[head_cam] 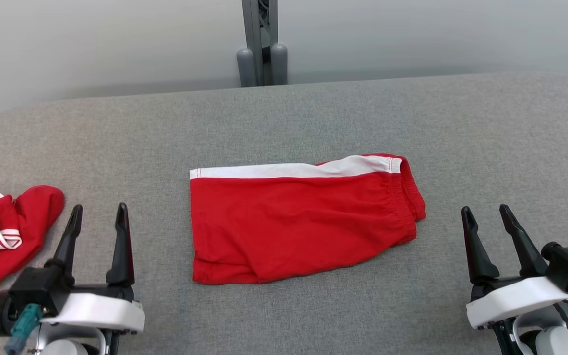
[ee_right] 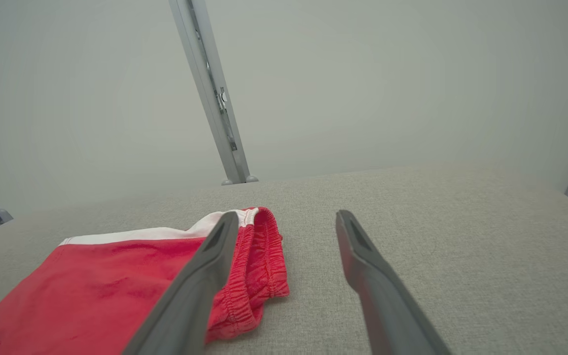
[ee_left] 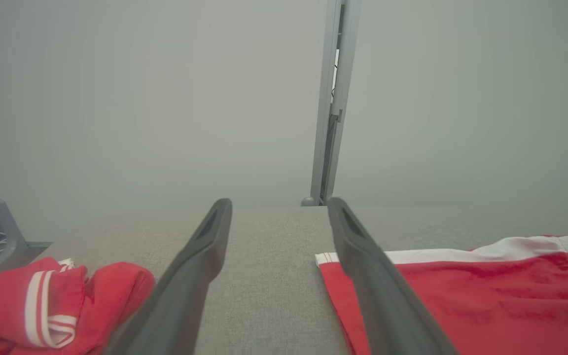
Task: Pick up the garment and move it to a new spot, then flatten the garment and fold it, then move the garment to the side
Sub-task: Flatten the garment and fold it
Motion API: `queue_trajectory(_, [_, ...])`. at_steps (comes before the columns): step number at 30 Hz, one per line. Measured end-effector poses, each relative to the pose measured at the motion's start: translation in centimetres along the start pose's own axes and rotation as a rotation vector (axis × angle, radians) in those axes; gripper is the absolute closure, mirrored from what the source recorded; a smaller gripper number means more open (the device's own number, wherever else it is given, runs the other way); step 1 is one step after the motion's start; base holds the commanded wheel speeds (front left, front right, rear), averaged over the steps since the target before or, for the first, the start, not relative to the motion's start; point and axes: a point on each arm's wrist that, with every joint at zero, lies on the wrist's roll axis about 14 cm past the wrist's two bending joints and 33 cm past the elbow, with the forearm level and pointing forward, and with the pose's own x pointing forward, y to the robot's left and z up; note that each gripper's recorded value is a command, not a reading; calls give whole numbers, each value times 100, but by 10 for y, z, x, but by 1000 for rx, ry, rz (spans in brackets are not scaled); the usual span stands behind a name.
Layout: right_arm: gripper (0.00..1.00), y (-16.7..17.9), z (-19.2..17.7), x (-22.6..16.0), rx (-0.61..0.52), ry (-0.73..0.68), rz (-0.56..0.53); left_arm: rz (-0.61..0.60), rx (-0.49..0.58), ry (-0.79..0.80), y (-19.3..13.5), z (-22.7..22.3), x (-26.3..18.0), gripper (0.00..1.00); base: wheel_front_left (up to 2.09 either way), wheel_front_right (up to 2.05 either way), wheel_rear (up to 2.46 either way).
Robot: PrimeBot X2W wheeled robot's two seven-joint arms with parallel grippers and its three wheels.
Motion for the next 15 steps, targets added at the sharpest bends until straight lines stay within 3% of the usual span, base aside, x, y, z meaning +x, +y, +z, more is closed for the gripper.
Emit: queue_trajectory(15, [0, -1, -2, -11, -2, 13, -7, -26, 36, 17, -5, -7, -15, 0, 0, 0, 0])
